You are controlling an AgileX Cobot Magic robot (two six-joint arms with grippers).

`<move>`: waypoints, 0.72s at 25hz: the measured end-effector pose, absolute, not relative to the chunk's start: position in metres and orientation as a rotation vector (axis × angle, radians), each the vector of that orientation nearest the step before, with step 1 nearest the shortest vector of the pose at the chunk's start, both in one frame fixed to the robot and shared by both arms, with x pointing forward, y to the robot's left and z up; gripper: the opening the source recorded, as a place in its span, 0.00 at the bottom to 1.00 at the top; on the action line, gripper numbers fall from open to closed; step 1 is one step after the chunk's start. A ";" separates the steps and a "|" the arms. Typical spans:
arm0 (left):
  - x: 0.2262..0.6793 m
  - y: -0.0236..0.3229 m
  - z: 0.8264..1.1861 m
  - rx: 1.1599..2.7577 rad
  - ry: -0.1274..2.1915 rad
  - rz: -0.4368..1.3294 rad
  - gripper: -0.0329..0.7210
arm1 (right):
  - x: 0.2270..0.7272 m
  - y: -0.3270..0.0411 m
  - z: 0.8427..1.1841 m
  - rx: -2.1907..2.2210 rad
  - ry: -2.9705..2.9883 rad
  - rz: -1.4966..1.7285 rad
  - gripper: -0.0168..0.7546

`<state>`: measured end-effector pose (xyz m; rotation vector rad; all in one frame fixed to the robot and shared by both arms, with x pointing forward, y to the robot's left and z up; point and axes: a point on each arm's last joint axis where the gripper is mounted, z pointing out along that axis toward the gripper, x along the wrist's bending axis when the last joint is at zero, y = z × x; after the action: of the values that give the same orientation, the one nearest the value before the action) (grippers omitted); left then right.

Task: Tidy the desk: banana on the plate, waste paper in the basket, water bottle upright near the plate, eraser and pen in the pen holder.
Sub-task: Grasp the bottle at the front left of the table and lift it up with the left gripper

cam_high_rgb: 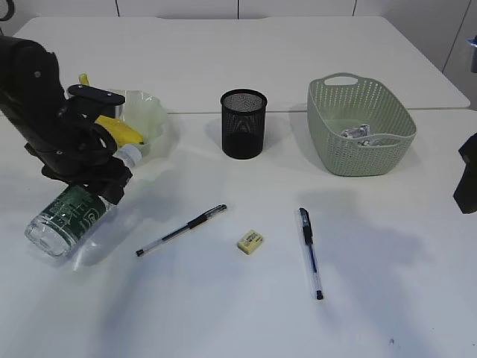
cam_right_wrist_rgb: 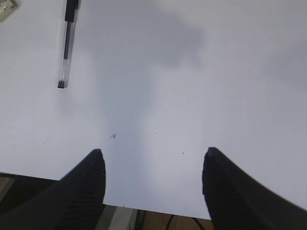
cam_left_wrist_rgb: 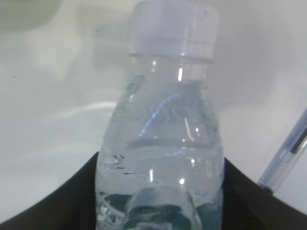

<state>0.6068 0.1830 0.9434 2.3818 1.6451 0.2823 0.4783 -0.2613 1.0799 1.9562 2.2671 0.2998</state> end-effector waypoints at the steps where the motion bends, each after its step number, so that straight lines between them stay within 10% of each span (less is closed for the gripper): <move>1: 0.601 0.185 0.947 2.363 1.625 0.308 0.61 | 0.478 -0.261 1.080 1.956 2.267 0.300 0.64; 18: 0.497 0.219 0.952 1.838 1.455 0.631 0.60 | 0.476 -0.260 1.080 1.981 2.284 0.303 0.64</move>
<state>0.4966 0.2192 0.9518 1.8377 1.4547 0.6309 0.4764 -0.2596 1.0796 1.9812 2.2838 0.3029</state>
